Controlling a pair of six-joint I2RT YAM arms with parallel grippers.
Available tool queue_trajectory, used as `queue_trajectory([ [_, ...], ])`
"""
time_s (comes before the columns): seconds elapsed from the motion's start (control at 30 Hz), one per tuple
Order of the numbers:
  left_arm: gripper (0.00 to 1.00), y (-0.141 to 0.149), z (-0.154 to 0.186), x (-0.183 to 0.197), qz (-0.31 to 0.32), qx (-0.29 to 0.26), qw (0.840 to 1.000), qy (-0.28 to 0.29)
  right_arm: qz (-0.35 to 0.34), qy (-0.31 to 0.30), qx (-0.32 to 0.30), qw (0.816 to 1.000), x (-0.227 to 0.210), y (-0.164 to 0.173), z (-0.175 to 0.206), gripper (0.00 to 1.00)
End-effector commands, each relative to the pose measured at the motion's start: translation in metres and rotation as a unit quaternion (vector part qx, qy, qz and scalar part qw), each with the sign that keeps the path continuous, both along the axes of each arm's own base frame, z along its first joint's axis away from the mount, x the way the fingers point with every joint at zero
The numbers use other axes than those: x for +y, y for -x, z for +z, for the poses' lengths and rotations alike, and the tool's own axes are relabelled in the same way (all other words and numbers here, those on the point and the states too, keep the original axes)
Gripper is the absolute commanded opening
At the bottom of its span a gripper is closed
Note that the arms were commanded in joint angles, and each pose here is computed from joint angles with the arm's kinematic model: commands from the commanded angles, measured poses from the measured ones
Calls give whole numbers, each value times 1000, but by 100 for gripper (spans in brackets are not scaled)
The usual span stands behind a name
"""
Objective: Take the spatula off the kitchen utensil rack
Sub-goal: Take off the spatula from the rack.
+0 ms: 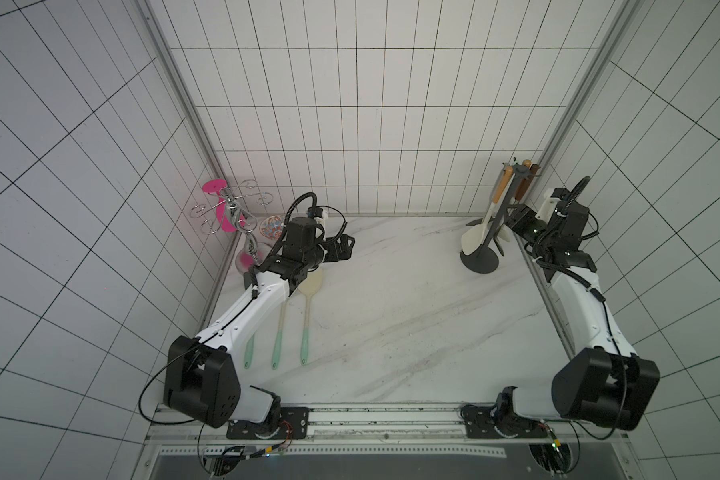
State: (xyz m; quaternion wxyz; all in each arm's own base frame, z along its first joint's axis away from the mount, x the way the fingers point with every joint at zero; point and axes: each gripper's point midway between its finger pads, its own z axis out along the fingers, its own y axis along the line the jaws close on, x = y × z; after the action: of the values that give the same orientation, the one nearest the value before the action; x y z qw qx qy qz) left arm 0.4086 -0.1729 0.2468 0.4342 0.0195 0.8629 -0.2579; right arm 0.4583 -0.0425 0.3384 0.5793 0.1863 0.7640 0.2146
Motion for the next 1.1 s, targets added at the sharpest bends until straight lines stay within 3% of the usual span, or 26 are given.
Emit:
queue_trajectory([
  [0.0,98,1,27,0,-8,-42,999,8,37,11,-27,999,15,-18,-13,53],
  [0.4,98,-4,17,8,0,-32,999,2,22,83,-31,996,27,-51,-36,48],
  [0.77,98,-8,11,11,1,-23,1000,2,3,172,-31,985,24,-59,-36,43],
  [1.07,98,-9,11,15,4,-23,1000,5,3,215,-32,976,37,-67,-32,32],
])
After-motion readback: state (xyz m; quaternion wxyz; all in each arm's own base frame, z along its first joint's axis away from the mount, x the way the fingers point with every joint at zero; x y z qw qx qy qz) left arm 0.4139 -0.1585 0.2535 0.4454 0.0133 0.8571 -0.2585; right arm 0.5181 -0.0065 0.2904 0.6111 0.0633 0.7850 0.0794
